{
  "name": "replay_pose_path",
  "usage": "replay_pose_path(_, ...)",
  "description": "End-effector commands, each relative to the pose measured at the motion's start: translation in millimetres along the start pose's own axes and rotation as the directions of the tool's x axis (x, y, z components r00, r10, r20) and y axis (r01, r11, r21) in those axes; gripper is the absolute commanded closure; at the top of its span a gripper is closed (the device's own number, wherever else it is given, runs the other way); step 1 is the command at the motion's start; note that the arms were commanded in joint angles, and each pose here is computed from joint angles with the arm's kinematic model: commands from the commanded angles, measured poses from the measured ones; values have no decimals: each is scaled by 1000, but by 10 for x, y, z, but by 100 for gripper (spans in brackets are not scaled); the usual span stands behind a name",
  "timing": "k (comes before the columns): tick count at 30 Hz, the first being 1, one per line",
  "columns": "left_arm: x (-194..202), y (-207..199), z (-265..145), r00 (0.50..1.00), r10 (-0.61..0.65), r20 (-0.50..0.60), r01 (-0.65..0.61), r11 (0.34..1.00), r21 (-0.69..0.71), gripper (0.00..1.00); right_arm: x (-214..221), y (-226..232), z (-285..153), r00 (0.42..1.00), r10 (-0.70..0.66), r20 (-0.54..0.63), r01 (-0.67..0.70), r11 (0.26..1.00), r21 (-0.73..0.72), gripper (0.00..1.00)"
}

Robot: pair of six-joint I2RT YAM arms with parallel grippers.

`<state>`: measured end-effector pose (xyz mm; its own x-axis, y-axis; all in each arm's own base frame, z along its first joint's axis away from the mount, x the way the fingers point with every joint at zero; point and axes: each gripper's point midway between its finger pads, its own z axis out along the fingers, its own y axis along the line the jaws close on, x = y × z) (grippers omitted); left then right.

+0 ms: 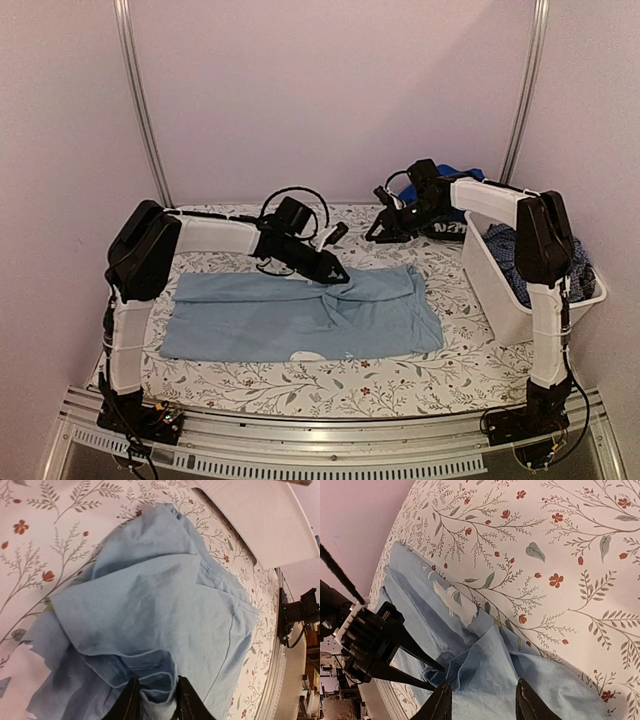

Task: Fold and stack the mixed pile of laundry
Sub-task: Adjust the rectangle-folded T-shirt at the center of the board.

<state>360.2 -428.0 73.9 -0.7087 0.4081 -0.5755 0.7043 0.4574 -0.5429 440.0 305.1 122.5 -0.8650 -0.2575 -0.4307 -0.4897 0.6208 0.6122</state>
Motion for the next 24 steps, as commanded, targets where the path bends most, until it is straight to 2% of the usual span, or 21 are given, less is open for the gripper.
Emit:
replay_pose_path(1,-98,314,-284,984,-151,94,154,988,-21,72,-46,-126,320,999,24,-43,-25,1000,-19,56)
replay_pose_path(12,298,467,-340,966,-255,37,256,965,-46,72,101,-90,837,992,-49,-113,44,998,-50,53)
replay_pose_path(24,264,516,-380,965,-259,49,262,963,-64,72,171,-206,1060,989,-49,-142,45,999,-29,59)
